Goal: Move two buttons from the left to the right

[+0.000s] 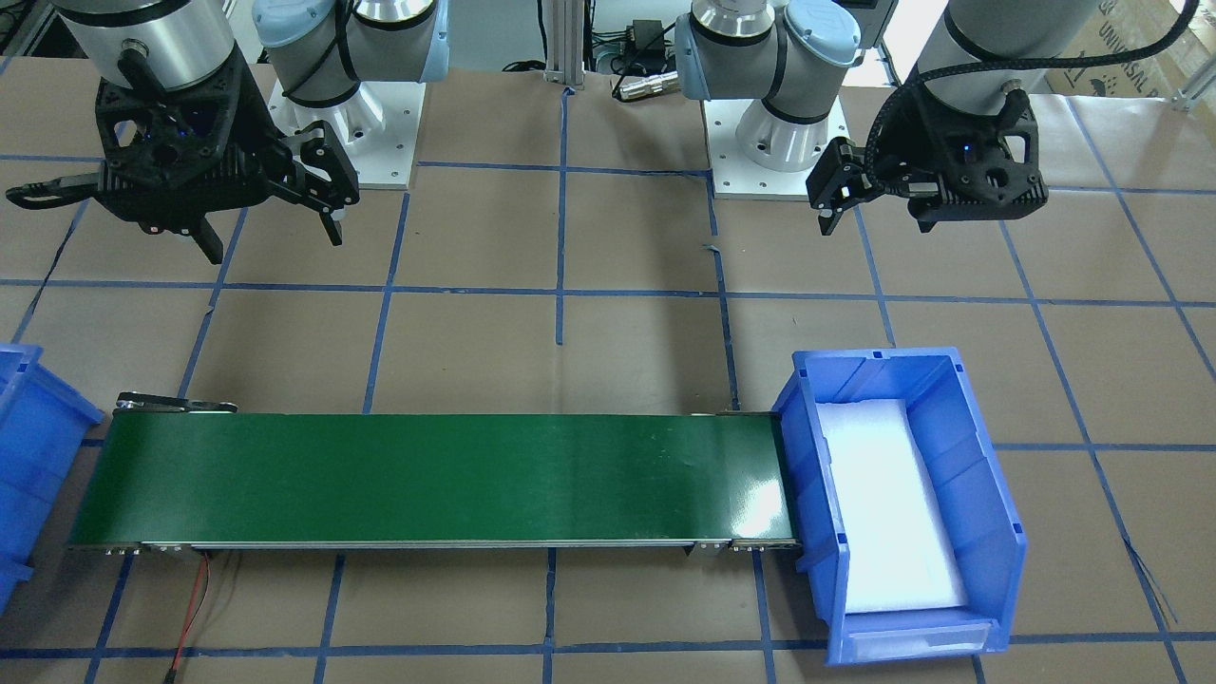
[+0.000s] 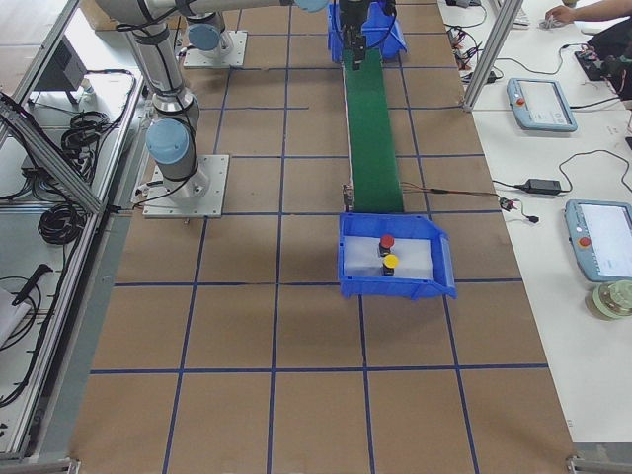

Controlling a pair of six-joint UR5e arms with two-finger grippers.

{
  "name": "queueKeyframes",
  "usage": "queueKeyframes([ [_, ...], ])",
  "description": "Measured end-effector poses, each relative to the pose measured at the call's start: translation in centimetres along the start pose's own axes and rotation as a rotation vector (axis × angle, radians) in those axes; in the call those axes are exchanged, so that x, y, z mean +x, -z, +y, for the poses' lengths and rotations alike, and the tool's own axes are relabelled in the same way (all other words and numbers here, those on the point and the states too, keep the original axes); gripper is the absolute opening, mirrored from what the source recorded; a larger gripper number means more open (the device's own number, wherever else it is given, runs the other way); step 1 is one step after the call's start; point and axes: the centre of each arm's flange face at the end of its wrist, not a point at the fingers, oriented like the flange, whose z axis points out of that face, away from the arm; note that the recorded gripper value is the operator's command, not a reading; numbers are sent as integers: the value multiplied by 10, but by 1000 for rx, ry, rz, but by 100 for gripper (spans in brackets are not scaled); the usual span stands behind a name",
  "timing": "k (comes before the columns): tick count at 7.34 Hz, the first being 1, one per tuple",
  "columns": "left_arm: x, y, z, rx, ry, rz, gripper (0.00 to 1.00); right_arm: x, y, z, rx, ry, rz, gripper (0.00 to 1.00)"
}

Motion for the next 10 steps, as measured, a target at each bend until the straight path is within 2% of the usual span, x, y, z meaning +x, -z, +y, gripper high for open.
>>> queueKeyframes([
  [3,32,3,-12,49,-50,-4,100,0,1,1,-1,5,2,100],
  [10,37,2,-13,55,-38,2,100,3,1,-7,31,-51,-1,100],
])
